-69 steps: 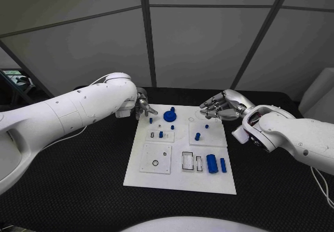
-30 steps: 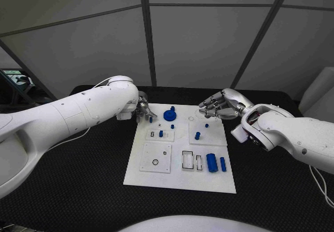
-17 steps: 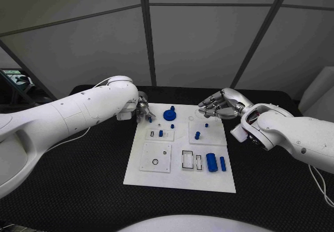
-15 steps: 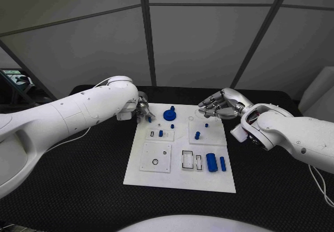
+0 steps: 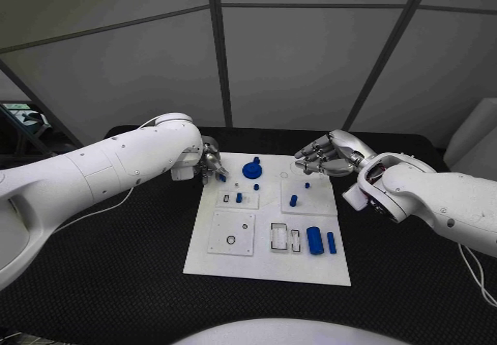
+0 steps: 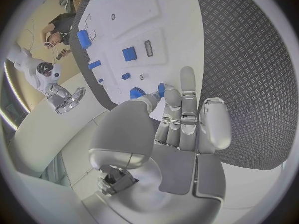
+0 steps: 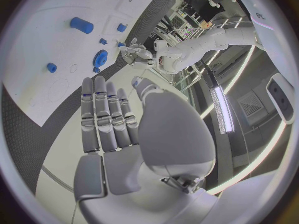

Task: Assemble the parts on the task board

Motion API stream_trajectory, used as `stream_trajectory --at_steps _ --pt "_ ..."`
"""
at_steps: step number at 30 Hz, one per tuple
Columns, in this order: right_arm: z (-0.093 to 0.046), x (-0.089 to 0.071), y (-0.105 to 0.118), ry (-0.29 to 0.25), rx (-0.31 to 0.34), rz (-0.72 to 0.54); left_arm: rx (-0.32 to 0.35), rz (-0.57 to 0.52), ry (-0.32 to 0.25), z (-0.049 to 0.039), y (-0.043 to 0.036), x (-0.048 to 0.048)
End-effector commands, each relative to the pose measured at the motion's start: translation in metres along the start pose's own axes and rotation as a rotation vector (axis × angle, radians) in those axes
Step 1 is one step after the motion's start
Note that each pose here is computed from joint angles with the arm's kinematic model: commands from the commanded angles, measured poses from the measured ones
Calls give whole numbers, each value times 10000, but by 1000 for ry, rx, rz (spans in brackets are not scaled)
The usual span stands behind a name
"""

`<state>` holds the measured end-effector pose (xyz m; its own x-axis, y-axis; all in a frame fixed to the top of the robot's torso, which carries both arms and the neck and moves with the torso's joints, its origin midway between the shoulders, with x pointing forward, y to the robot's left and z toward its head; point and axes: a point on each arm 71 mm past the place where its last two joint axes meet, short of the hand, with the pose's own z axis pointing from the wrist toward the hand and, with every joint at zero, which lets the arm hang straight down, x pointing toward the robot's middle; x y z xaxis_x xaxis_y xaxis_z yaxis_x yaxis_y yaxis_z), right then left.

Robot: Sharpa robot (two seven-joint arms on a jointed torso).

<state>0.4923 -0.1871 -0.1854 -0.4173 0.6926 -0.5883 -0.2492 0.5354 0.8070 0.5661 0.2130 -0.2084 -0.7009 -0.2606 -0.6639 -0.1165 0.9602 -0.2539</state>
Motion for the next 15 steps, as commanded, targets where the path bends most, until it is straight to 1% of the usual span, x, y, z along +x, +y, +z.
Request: stream_trajectory --at_steps 1,4,7,15 --pt "5 1 14 6 -9 2 21 -34 -26 -40 1 -15" --pt "6 -2 11 5 -8 1 32 -46 -35 -86 23 -9" --pt "6 -8 5 4 -7 1 53 -63 -45 -166 44 12" --pt "7 -14 -3 3 -5 1 96 -68 -58 -338 49 84"
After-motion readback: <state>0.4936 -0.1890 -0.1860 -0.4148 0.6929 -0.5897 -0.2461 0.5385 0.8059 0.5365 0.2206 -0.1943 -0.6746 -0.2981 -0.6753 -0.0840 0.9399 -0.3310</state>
